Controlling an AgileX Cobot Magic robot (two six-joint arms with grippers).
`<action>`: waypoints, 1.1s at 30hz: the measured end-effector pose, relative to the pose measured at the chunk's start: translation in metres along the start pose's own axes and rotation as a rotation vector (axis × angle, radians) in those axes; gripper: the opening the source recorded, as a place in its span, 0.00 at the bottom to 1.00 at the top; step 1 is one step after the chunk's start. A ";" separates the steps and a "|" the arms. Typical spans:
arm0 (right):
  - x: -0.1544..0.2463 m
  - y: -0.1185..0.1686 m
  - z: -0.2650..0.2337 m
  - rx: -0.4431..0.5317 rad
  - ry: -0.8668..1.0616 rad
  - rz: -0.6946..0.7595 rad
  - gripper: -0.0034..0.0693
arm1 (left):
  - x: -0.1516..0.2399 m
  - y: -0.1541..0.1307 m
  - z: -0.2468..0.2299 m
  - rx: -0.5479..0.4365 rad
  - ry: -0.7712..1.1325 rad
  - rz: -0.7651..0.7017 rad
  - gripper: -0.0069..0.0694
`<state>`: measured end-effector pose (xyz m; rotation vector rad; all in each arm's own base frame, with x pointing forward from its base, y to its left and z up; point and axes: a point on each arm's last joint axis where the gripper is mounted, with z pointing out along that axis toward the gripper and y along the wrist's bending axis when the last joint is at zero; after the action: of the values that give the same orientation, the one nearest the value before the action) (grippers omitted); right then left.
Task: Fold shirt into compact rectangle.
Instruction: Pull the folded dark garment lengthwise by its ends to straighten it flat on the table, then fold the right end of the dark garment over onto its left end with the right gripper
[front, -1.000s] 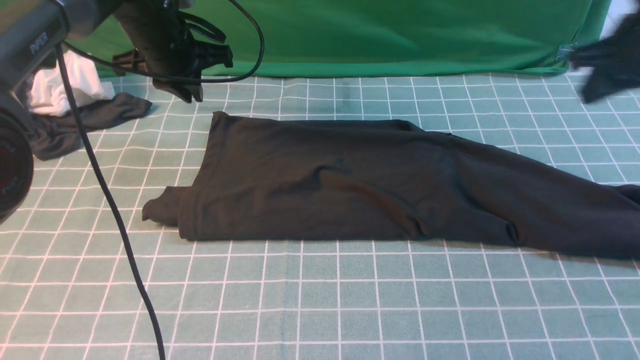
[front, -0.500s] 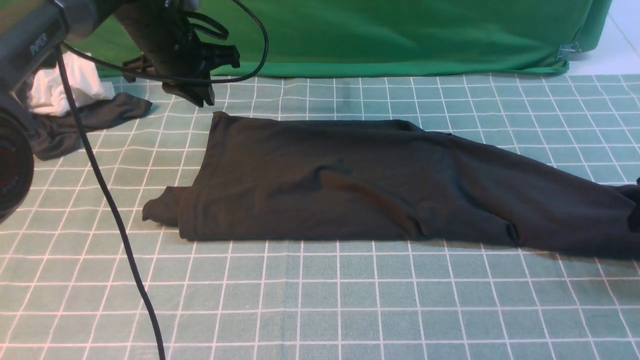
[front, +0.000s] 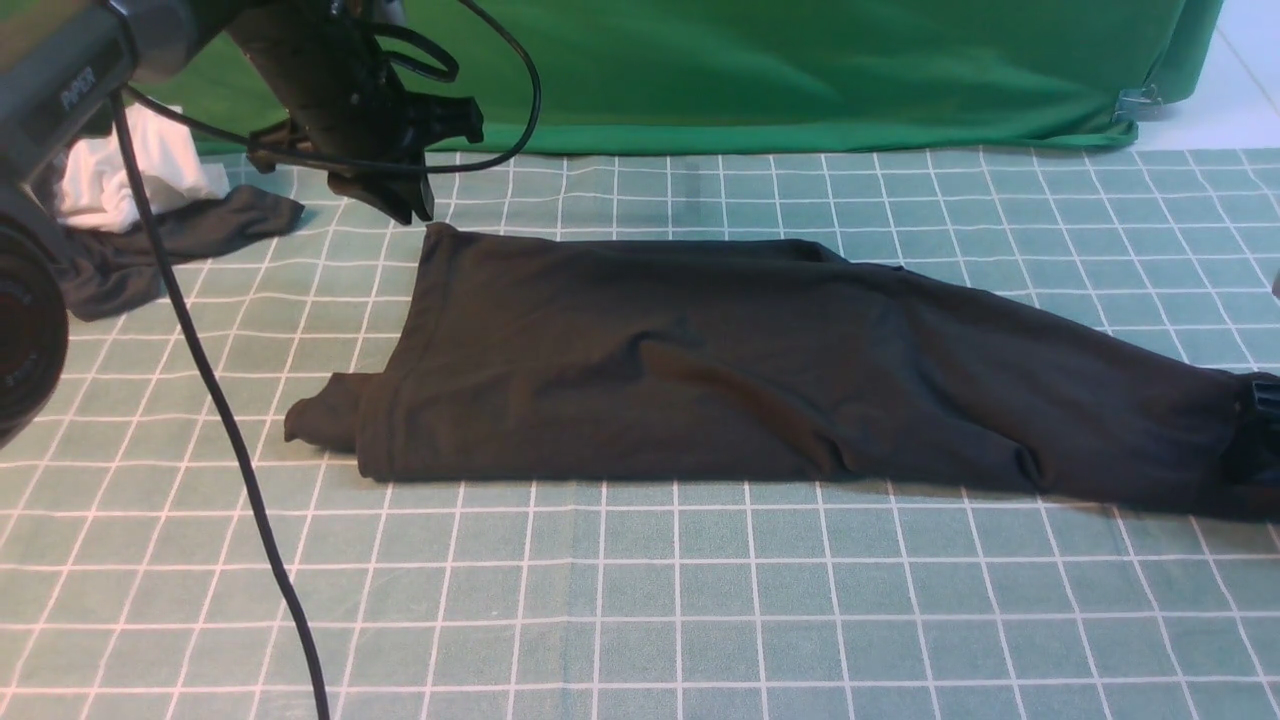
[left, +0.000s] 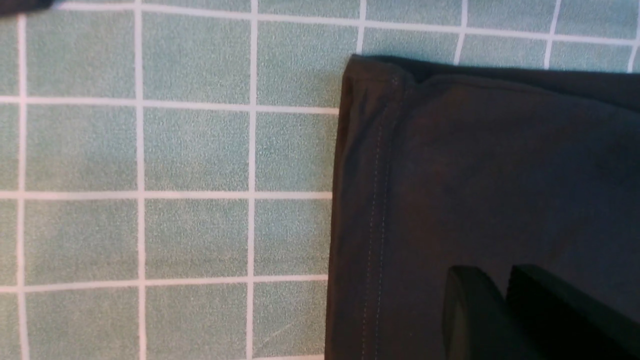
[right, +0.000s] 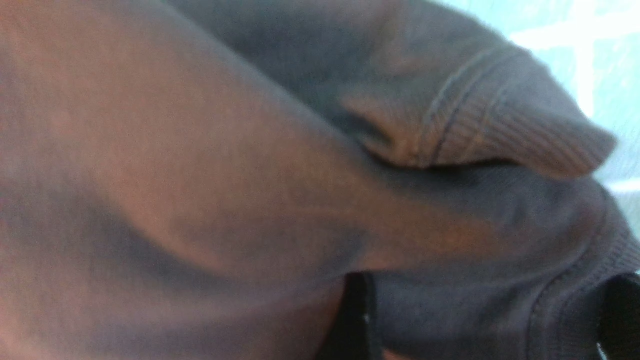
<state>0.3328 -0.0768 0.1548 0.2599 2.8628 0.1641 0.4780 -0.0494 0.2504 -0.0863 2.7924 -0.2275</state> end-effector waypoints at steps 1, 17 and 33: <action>0.000 0.000 0.000 0.001 -0.002 0.000 0.79 | 0.000 0.000 0.000 0.000 0.000 0.000 0.17; 0.005 -0.042 -0.057 0.048 -0.114 0.056 0.09 | 0.006 -0.012 -0.066 0.062 -0.065 0.077 0.17; -0.005 0.029 -0.157 -0.022 -0.283 -0.099 0.09 | 0.009 -0.016 -0.101 0.069 -0.135 0.142 0.17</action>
<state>0.3003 -0.0637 0.3105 0.1252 2.5849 0.1280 0.4358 -0.0510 0.3440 0.1093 2.6401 -0.2716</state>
